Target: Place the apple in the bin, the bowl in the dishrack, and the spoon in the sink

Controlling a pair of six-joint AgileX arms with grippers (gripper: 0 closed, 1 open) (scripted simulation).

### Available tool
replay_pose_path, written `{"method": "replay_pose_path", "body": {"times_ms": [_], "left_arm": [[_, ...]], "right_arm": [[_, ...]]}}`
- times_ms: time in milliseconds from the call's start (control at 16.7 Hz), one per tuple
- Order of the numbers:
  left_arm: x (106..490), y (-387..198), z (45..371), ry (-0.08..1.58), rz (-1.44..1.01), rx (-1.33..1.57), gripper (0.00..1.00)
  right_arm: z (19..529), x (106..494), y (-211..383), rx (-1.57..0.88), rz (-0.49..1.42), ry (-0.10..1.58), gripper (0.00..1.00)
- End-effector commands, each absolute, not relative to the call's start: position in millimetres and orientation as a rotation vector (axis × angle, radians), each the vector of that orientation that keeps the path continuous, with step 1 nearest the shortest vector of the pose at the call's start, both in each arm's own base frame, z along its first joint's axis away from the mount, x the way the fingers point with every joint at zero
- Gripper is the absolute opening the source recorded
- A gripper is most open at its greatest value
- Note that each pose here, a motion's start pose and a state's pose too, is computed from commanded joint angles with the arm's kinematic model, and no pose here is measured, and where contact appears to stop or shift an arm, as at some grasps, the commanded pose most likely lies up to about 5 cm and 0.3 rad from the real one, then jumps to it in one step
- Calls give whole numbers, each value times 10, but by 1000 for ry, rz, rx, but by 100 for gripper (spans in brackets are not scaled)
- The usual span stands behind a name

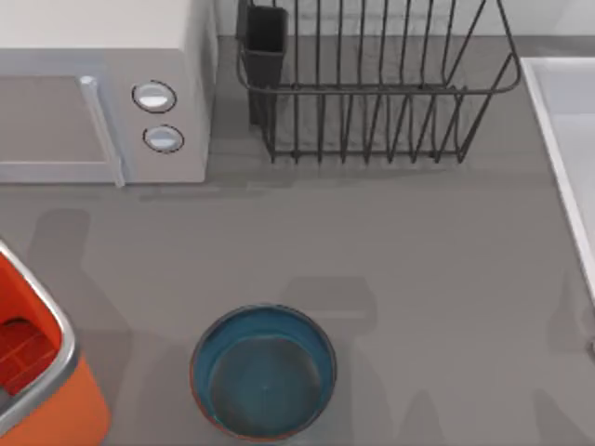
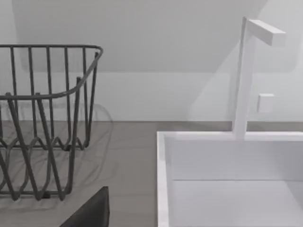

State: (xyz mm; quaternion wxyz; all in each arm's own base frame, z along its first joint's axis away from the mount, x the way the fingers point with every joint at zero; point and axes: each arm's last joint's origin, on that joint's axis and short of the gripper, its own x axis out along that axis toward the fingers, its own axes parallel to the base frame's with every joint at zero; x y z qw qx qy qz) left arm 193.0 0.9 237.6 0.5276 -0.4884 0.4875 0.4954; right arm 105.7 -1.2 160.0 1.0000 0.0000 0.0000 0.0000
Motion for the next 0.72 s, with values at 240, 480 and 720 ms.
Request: {"method": "replay_pose_path", "body": {"times_ms": [240, 480, 720], "left_arm": [[1912, 33, 2061, 1161, 1193, -1173, 0], [1909, 34, 2040, 1161, 1194, -1174, 0], [1909, 34, 2040, 1161, 1194, -1174, 30]], "right_arm": [[1600, 1057, -12, 0, 0, 0, 100], [1600, 1057, -12, 0, 0, 0, 100], [1600, 1057, -12, 0, 0, 0, 100]]}}
